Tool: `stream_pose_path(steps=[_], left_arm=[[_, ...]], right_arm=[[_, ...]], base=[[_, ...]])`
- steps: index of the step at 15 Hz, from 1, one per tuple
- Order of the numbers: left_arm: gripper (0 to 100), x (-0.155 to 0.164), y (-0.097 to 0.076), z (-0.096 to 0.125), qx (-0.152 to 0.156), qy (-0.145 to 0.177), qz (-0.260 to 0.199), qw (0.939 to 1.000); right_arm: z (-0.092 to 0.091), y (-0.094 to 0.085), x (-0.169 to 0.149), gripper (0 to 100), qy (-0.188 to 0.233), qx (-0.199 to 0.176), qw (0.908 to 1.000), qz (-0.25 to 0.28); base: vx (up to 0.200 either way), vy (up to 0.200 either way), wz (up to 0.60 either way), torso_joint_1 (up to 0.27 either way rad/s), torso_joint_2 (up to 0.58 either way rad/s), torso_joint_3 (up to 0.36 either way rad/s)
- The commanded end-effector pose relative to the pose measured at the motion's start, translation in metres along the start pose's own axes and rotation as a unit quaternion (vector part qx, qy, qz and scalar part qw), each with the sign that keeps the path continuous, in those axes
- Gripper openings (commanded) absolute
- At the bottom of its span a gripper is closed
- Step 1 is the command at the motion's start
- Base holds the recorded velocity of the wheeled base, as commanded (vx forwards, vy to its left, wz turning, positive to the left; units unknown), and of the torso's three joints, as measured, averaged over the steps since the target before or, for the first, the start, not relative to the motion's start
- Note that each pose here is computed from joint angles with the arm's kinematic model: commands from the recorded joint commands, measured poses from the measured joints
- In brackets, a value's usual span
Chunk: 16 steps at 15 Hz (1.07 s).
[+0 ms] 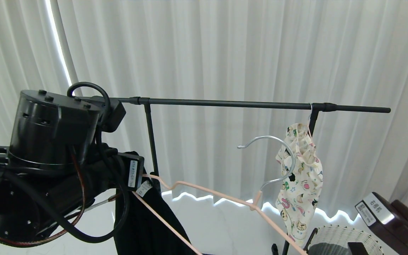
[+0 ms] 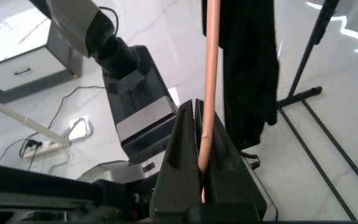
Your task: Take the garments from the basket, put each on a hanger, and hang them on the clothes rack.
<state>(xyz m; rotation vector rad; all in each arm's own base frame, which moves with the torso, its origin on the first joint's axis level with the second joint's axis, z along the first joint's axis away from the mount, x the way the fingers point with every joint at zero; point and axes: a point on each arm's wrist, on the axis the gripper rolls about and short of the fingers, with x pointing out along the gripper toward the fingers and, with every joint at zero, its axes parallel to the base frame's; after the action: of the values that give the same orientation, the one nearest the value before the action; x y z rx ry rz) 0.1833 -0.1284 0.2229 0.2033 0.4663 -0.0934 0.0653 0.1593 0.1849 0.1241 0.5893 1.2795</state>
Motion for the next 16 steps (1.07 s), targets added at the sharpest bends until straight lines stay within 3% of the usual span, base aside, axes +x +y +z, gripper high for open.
stream_pose_path(steps=[1,8,16], left_arm=[[0,-0.003,0.001,0.000,-0.001,-0.003,-0.002,1.0000],[0,-0.008,-0.004,-0.001,0.005,-0.009,-0.016,0.9998],[0,-0.027,-0.020,-0.006,0.044,-0.022,-0.066,0.9966]], right_arm=[[0.001,-0.005,0.004,0,-0.001,0.005,0.9999,-0.012],[0.005,-0.007,0.006,0,-0.006,0.004,0.9998,-0.017],[0.013,-0.008,0.025,0,0.018,-0.015,0.9996,0.015]], base=[[0.000,0.000,0.00,0.000,0.00,0.000],[0.000,0.000,0.00,0.000,0.00,0.000],[0.000,0.000,0.00,0.000,0.00,0.000]])
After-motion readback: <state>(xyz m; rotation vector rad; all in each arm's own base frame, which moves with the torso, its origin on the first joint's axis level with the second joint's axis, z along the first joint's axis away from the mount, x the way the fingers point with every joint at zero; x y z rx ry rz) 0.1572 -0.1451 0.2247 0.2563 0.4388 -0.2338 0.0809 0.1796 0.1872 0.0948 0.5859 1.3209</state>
